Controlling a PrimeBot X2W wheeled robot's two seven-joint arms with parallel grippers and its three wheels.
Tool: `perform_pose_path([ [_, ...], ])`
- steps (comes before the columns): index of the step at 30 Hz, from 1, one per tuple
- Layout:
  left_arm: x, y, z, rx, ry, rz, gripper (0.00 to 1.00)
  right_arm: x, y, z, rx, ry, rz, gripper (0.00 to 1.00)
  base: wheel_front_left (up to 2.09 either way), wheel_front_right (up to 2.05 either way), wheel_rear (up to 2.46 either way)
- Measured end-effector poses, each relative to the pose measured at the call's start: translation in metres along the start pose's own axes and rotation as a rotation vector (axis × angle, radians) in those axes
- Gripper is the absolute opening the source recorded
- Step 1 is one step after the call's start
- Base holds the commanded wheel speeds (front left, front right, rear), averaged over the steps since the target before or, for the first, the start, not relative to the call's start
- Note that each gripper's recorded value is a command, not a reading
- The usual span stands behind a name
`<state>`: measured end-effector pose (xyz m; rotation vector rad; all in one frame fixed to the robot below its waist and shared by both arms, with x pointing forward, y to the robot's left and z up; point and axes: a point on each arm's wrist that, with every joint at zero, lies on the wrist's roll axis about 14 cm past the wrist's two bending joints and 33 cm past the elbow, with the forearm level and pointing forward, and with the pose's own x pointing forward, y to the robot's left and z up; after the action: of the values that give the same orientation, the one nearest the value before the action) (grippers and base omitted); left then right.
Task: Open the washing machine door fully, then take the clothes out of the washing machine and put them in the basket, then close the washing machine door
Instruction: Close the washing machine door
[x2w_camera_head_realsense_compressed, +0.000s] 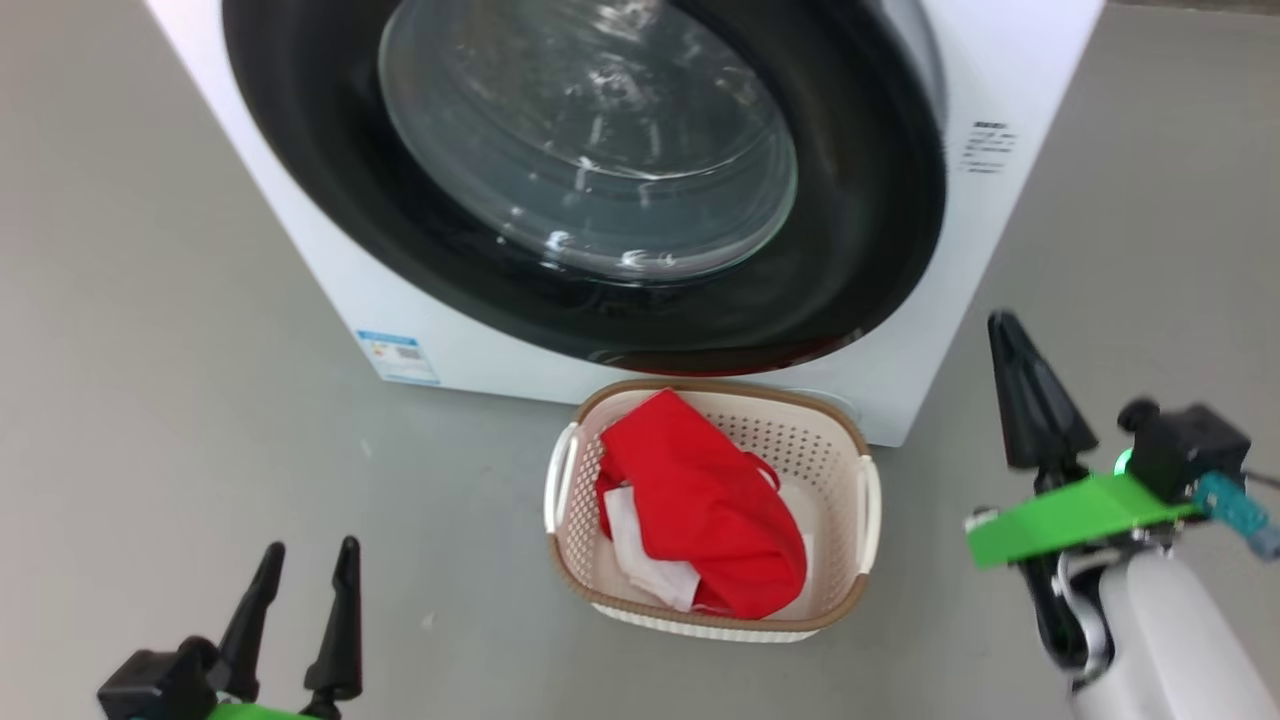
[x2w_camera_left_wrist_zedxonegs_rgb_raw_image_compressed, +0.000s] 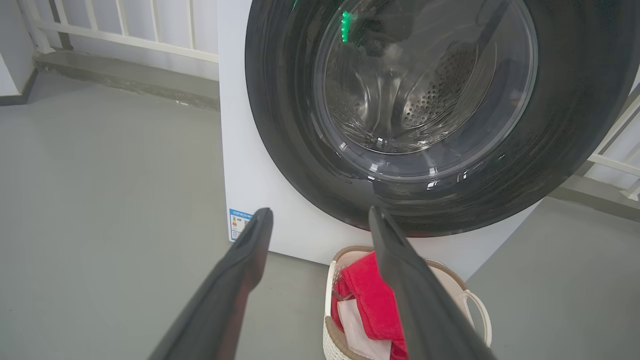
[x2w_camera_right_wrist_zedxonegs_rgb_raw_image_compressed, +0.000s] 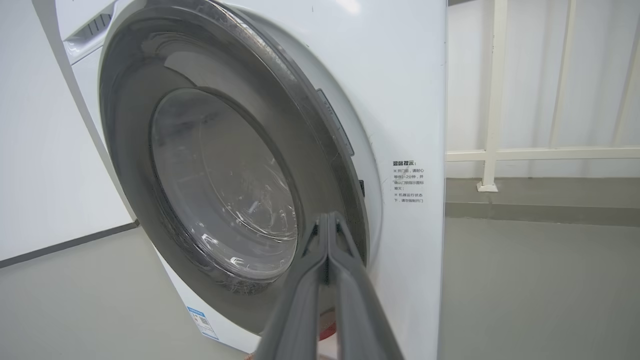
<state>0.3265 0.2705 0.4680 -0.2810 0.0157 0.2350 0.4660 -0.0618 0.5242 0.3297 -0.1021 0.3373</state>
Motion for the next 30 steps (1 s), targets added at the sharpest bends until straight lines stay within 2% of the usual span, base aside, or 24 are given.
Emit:
perform_pose_path([
  [9, 0.011, -0.002, 0.002, -0.021, -0.004, 0.009, 1.00, 0.055, 0.010, 0.013, -0.008, -0.066, 0.042, 0.00, 0.00, 0.00, 0.00],
  [19, 0.021, 0.007, -0.006, -0.036, 0.020, 0.059, 1.00, 0.091, 0.013, -0.024, 0.022, -0.008, 0.056, 0.00, 0.00, 0.00, 0.00],
  [30, 0.040, 0.006, -0.009, -0.023, 0.030, 0.064, 1.00, 0.124, 0.004, -0.035, 0.030, -0.032, 0.038, 0.00, 0.00, 0.00, 0.00],
])
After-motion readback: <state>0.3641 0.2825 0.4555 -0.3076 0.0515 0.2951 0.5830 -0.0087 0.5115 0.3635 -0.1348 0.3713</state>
